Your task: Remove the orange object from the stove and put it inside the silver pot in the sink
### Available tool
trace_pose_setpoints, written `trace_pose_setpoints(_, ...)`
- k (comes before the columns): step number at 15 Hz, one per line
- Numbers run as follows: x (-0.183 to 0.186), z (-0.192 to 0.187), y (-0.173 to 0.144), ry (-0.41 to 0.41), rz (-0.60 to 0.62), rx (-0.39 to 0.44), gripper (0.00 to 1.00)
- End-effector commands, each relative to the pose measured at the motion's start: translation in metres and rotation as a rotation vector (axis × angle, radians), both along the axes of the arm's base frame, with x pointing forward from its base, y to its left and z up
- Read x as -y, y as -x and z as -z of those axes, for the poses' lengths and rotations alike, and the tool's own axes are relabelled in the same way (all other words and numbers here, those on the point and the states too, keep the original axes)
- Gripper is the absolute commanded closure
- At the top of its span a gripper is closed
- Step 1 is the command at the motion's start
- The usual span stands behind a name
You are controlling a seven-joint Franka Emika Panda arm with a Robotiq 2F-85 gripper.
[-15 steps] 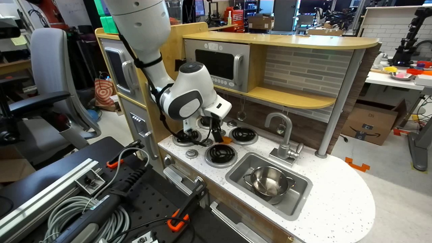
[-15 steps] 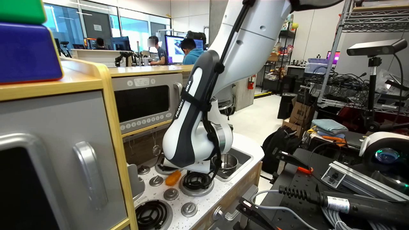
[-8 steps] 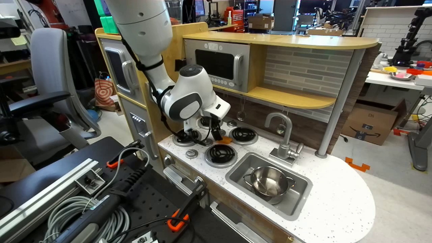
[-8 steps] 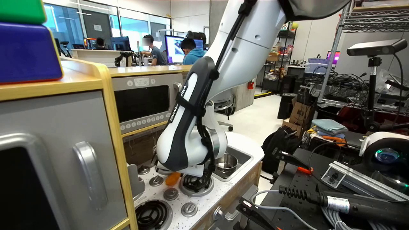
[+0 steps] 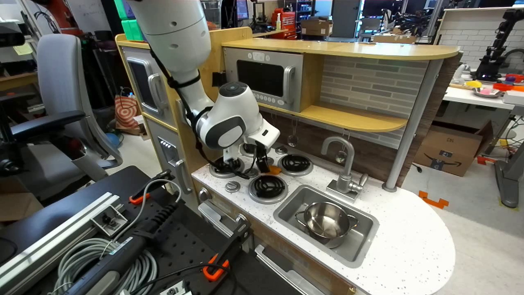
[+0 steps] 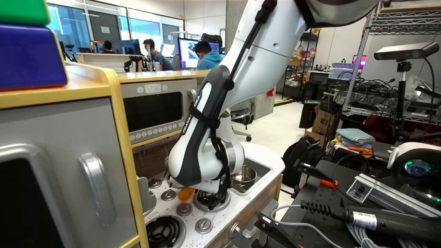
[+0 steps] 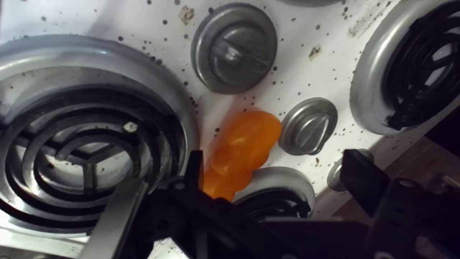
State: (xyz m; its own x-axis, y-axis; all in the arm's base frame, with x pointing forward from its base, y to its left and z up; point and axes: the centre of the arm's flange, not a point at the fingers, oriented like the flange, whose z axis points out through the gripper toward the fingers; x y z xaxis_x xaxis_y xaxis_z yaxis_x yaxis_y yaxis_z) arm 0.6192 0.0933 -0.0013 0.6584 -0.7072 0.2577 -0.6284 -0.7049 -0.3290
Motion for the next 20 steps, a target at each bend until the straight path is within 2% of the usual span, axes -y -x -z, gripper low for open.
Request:
trace_pose_setpoints(1, 0.0108, 0.0092, -0.0074, -0.022, 0.043, 0.007, 0.34)
trace_pose_setpoints(7, 0.0123, 0.0111, -0.0055, -0.047, 0.052, 0.004, 0.82)
trace_pose_setpoints(10, 0.0088, 0.0122, -0.0057, -0.075, 0.069, -0.011, 1.0)
trace_pose_setpoints(20, 0.0095, 0.0112, -0.0054, -0.115, 0.092, -0.042, 1.0)
